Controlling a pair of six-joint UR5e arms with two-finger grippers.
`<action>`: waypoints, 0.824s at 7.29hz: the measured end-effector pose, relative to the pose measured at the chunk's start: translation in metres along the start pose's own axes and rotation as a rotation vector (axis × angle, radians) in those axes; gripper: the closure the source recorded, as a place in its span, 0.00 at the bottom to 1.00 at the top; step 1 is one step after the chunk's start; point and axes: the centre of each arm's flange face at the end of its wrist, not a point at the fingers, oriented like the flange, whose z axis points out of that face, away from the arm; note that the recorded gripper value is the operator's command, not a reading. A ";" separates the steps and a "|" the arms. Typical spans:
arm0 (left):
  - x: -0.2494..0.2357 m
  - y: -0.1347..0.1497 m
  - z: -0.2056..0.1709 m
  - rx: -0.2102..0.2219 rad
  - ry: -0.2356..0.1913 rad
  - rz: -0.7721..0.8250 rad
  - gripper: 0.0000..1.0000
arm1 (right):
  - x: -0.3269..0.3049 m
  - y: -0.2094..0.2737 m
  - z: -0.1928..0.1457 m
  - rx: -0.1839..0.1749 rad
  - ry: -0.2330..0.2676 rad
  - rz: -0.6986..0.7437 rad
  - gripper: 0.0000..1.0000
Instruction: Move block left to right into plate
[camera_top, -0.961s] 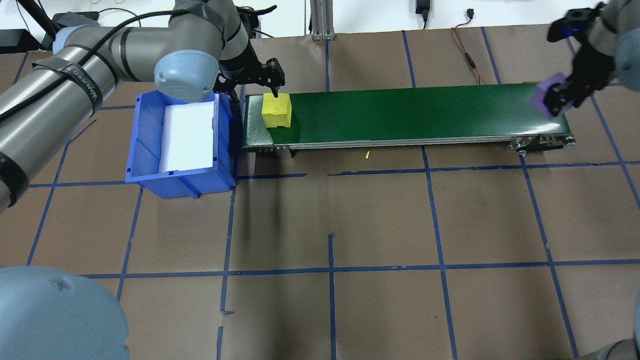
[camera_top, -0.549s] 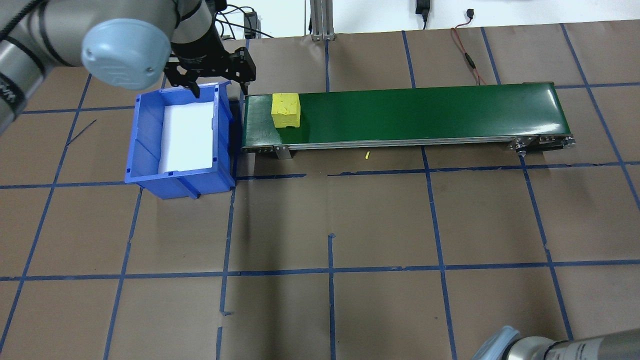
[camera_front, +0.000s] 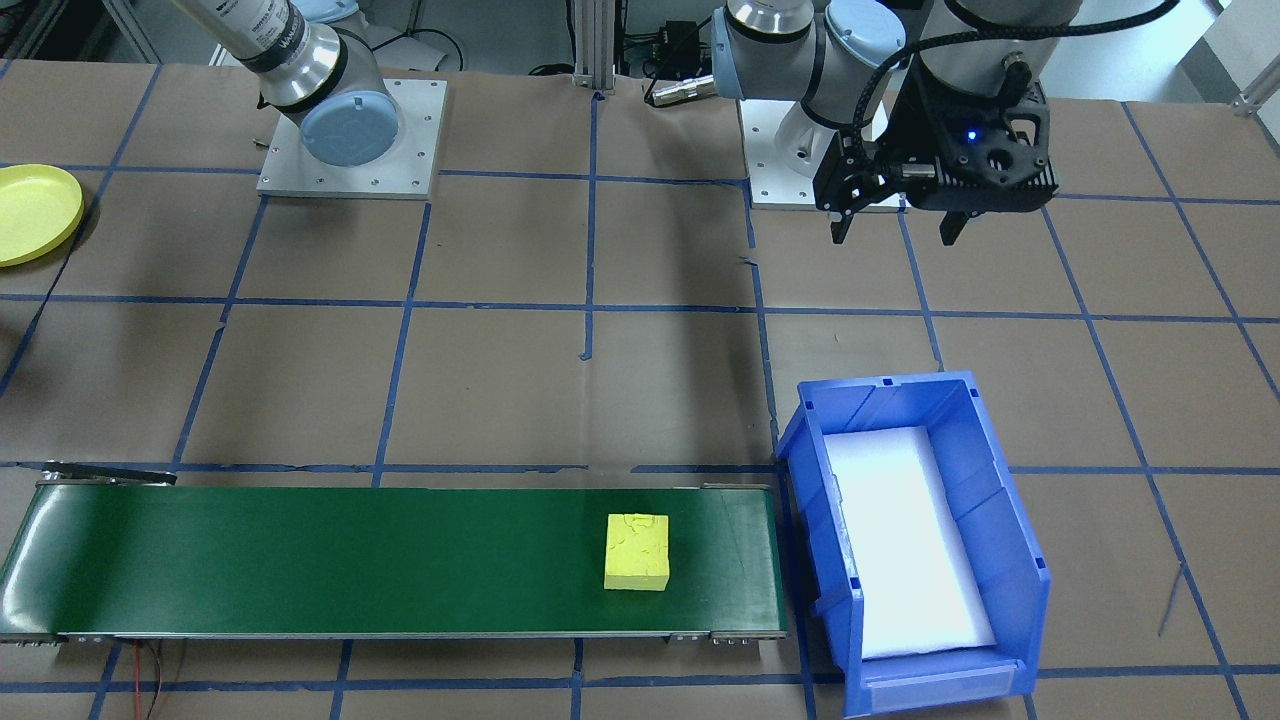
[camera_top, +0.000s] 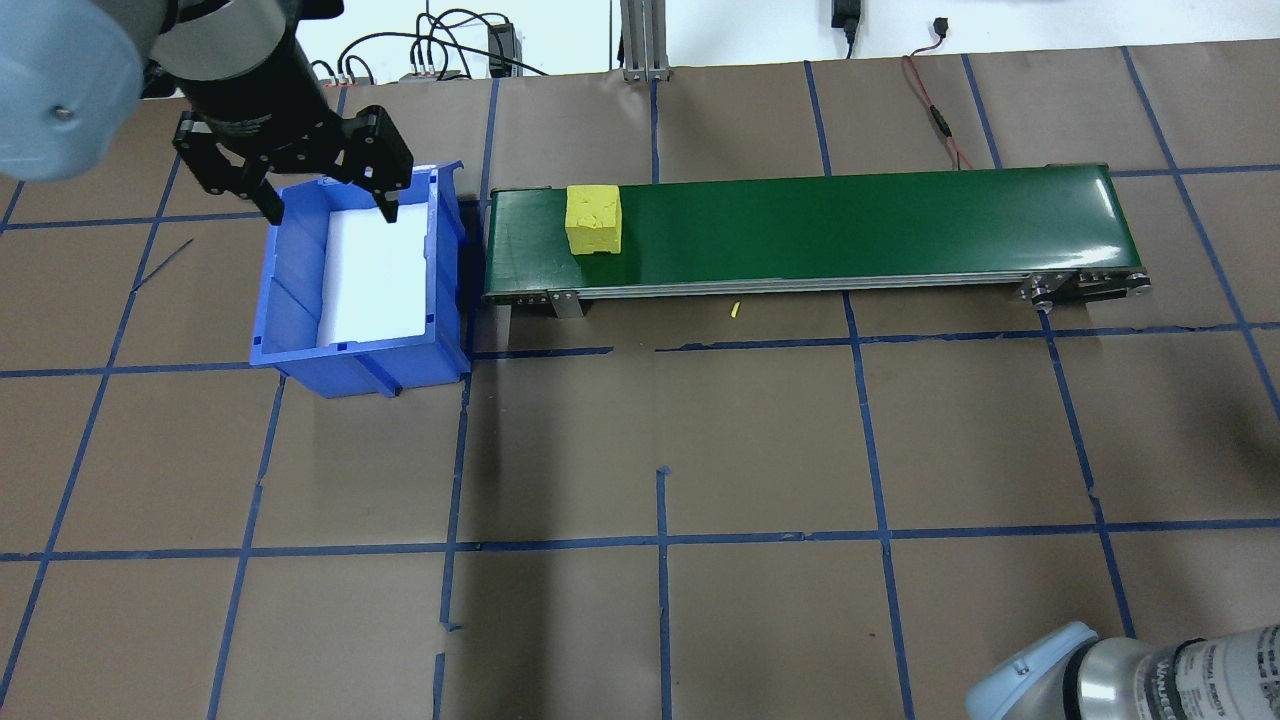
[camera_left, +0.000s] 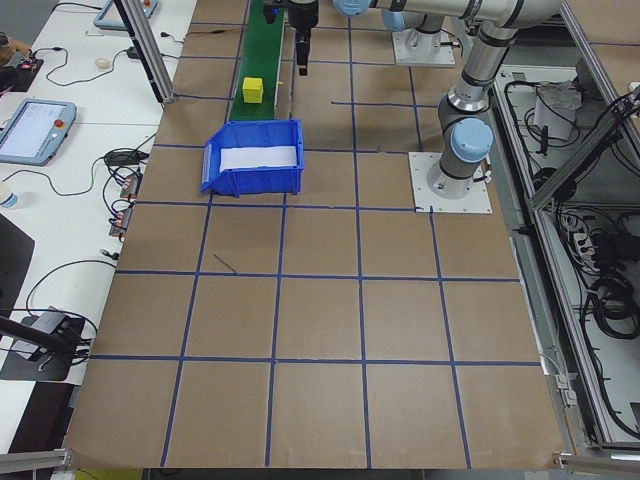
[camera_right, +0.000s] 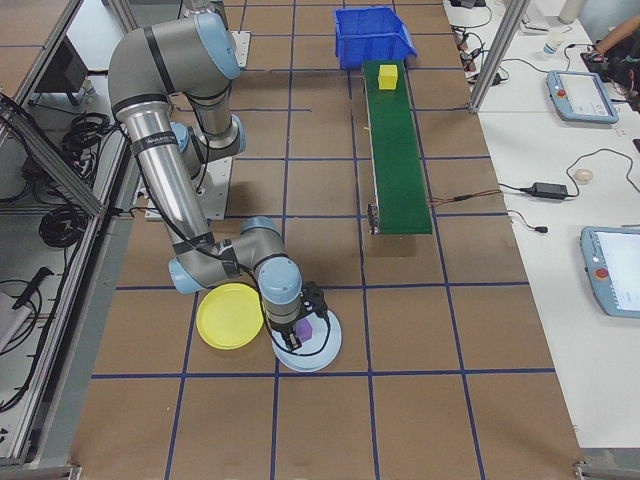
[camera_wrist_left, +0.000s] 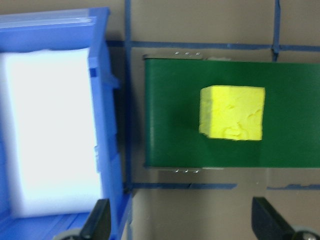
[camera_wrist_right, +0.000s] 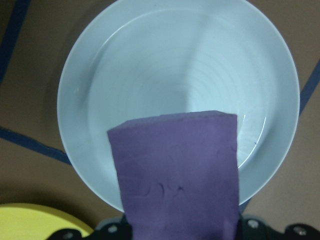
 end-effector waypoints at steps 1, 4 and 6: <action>-0.001 0.004 0.005 -0.009 0.010 -0.009 0.00 | 0.003 0.000 0.000 0.015 0.011 0.010 0.00; -0.006 0.006 0.011 -0.015 0.036 -0.038 0.00 | -0.025 -0.051 -0.052 0.017 -0.019 0.136 0.06; -0.009 0.005 0.008 -0.010 0.037 -0.053 0.00 | -0.086 -0.154 -0.099 0.018 -0.060 0.161 0.05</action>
